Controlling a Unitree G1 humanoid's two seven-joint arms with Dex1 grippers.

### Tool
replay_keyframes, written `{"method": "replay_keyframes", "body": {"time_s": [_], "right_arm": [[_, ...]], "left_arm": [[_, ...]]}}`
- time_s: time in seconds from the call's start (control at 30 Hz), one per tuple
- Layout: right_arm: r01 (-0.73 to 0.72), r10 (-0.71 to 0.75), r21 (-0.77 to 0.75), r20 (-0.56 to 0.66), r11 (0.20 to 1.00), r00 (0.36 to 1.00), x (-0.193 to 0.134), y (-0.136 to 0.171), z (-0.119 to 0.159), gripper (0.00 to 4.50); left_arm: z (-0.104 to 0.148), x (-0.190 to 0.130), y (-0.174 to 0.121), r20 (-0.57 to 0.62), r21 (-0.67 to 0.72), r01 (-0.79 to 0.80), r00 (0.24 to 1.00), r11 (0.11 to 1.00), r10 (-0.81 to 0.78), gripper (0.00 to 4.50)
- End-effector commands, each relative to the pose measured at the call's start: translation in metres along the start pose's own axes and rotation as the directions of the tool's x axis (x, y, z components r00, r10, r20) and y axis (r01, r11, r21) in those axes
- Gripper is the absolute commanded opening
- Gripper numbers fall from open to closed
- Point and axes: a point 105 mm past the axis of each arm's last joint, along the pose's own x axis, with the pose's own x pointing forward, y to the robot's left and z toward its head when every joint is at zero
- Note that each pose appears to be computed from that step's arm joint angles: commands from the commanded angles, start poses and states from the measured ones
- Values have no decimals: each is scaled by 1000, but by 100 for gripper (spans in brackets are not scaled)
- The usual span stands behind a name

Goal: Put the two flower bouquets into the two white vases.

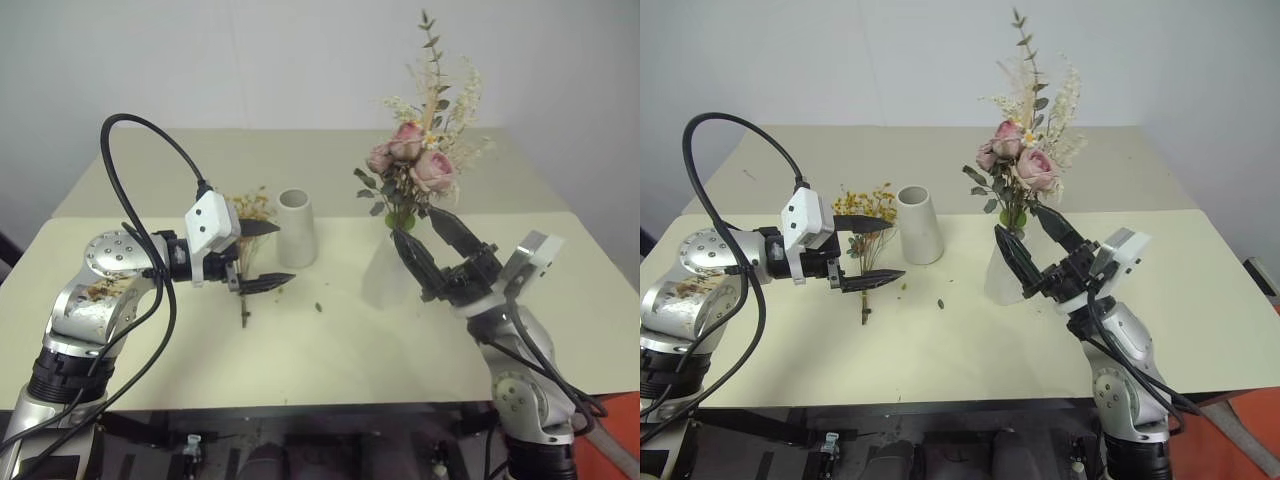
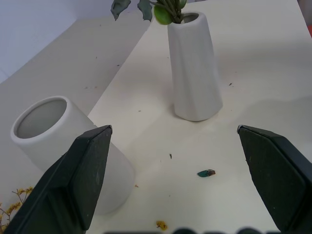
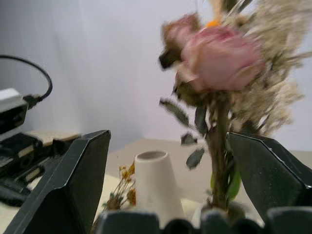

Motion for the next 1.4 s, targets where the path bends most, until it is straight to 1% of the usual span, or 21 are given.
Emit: {"method": "replay_keyframes", "body": {"time_s": [0.03,0.13,0.17,0.2,0.23,0.3,0.33,0.37,0.43,0.5,0.57,0.6,0.63,0.7,0.83,0.93,1.03,1.07,1.13,1.27,1.4], "right_arm": [[-166,166,-11,-44,986,985,-12,18,25,447],[-212,212,19,-203,977,956,-15,19,28,447],[-220,216,12,-241,975,946,-14,19,29,447],[-238,220,-29,-286,971,933,-15,20,30,447],[-258,220,-73,-333,963,917,-15,21,30,447],[-309,239,-111,-414,944,878,-16,23,30,447],[-341,263,-111,-435,934,861,-17,25,32,447],[-389,303,-96,-469,916,830,-18,29,31,447],[-429,338,-66,-513,901,789,-19,31,31,447],[-419,311,-71,-562,905,767,-15,21,30,447],[-397,280,-75,-590,915,757,-11,12,29,447],[-386,268,-75,-597,920,756,-9,8,29,447],[-378,266,-62,-605,924,750,-7,5,30,447],[-386,277,-49,-614,921,739,-4,5,32,447],[-429,310,-46,-623,902,719,-2,12,34,447],[-437,311,-50,-629,898,712,-2,14,33,447],[-431,307,-50,-629,901,714,-2,16,33,447],[-429,305,-50,-628,902,716,-2,16,33,447],[-422,300,-50,-629,905,717,-3,17,33,447],[-407,278,-58,-642,912,714,-8,17,31,447],[-384,254,-70,-639,921,726,-9,18,32,447]], "left_arm": [[7,-13,7,3,0,-83,997,997,83,450],[5,-23,18,-12,-78,-231,973,970,231,450],[6,-25,21,-16,-108,-274,962,956,274,450],[7,-27,25,-36,-141,-322,947,936,321,450],[7,-29,28,-63,-166,-369,930,915,363,450],[4,-33,32,-163,-202,-462,885,863,436,450],[1,-34,33,-215,-204,-508,857,837,468,450],[-2,-34,34,-259,-214,-550,829,808,496,450],[-17,-33,34,-404,-277,-605,778,747,480,450],[-42,-31,35,-566,-304,-699,679,647,468,450],[-53,-31,35,-626,-278,-754,612,595,484,450],[-55,-30,35,-636,-263,-769,592,582,495,450],[-60,-30,37,-648,-274,-793,571,545,505,450],[-68,-31,37,-670,-282,-815,545,506,504,450],[-82,-24,34,-703,-346,-814,554,466,446,450],[-88,-17,35,-727,-361,-815,551,453,411,450],[-95,-4,35,-737,-431,-793,584,430,339,450],[-97,1,34,-740,-448,-784,595,430,313,450],[-99,8,37,-751,-443,-783,590,437,296,450],[-92,24,41,-717,-485,-742,640,463,276,450],[-104,28,42,-752,-462,-768,604,444,262,450]]}}
